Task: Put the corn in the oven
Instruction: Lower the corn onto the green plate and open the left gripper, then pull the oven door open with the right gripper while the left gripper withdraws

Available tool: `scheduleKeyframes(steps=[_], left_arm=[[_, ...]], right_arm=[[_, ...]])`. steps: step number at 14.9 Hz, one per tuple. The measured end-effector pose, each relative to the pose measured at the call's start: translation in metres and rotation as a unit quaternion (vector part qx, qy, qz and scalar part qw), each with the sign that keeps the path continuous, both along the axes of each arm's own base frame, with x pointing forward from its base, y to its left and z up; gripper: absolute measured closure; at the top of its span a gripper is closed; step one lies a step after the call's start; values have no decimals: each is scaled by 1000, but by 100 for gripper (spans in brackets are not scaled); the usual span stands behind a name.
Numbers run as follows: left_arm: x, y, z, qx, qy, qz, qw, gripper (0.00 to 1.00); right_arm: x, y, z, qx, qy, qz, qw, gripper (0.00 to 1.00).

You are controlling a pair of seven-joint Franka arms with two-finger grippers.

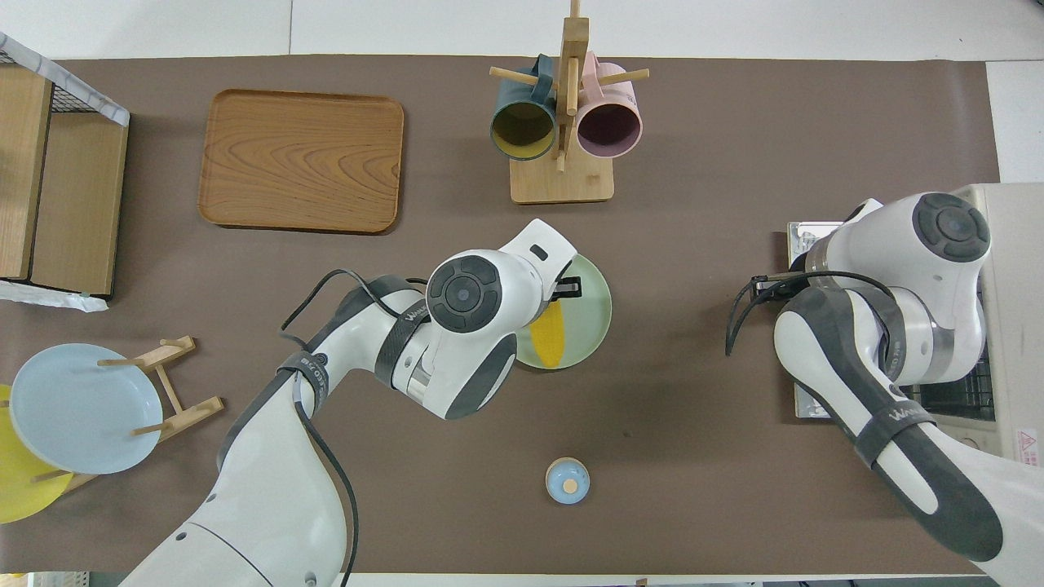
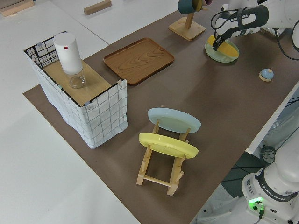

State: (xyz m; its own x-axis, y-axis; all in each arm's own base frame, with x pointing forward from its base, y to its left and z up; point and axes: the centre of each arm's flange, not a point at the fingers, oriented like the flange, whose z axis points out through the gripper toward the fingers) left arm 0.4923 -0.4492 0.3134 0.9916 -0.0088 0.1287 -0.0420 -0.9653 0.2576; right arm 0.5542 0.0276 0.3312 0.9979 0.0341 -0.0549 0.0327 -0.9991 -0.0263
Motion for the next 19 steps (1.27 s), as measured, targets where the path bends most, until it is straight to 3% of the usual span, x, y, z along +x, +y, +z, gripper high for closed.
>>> scheduleKeyframes(steps=[2,4,7,13,19], left_arm=[[2,2,0,0,-1,2,1000,44],[6,5,1,2,-2,6,1000,30],[26,28,17,14,-1,19,1000,1],[59,113,128,24,5,50,998,0],[98,198,183,42,18,45,998,0]], right_arm=[[5,3,38,0,-7,3,1000,23],[2,3,62,0,-13,4,1000,1],[1,3,73,0,-22,4,1000,0],[-3,45,74,0,-21,8,1000,0],[-18,160,97,10,-43,22,999,0]])
